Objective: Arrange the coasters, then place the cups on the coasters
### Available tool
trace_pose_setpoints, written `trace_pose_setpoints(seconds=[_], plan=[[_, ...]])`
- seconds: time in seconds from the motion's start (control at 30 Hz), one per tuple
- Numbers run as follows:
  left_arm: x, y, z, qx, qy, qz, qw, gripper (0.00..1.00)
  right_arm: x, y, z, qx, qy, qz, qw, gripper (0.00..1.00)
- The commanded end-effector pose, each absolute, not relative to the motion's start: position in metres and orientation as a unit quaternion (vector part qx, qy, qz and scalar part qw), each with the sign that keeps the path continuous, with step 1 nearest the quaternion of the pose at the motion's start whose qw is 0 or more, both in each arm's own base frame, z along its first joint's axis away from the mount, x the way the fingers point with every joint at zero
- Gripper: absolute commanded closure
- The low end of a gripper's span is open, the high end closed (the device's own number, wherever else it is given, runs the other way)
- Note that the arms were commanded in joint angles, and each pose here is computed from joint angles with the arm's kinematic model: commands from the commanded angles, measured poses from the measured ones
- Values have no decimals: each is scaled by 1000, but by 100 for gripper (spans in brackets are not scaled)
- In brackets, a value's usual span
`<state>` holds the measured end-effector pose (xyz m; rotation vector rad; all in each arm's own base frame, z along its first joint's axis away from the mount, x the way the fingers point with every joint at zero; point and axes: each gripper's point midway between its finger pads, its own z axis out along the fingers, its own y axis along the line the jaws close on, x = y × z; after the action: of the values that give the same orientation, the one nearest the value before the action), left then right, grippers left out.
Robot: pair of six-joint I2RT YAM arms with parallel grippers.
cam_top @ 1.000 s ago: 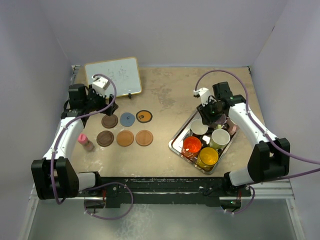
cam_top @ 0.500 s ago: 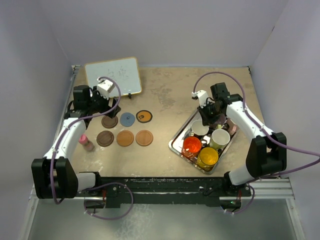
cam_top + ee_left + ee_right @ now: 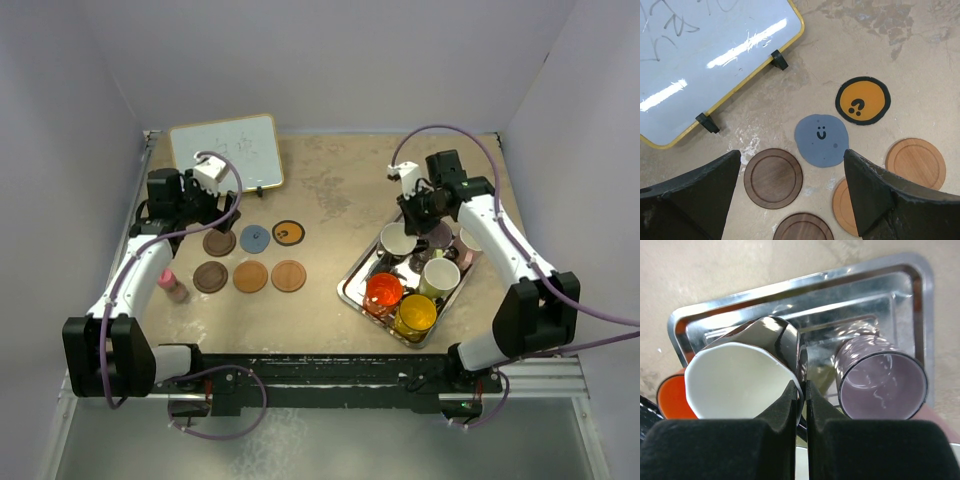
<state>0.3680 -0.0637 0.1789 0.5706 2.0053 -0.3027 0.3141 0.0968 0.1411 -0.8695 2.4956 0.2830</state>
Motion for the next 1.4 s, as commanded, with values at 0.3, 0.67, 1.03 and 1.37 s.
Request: trace_pose_setpoints(seconds=[0.3,0.67,1.03,1.37], plan=[[389,-132,266,243,789,-165,540,20,390,154,287,-213,840,133,481,100],[394,-232,314,266,759,-239,544,22,423,168,328,-87,810,81,574,100],[392,-312,328,234,743,-333,532,23,421,184,328,-38,808,73,584,100],[411,-332,298,185,779,-350,486,30,416,195,320,-28,812,79,578,100]])
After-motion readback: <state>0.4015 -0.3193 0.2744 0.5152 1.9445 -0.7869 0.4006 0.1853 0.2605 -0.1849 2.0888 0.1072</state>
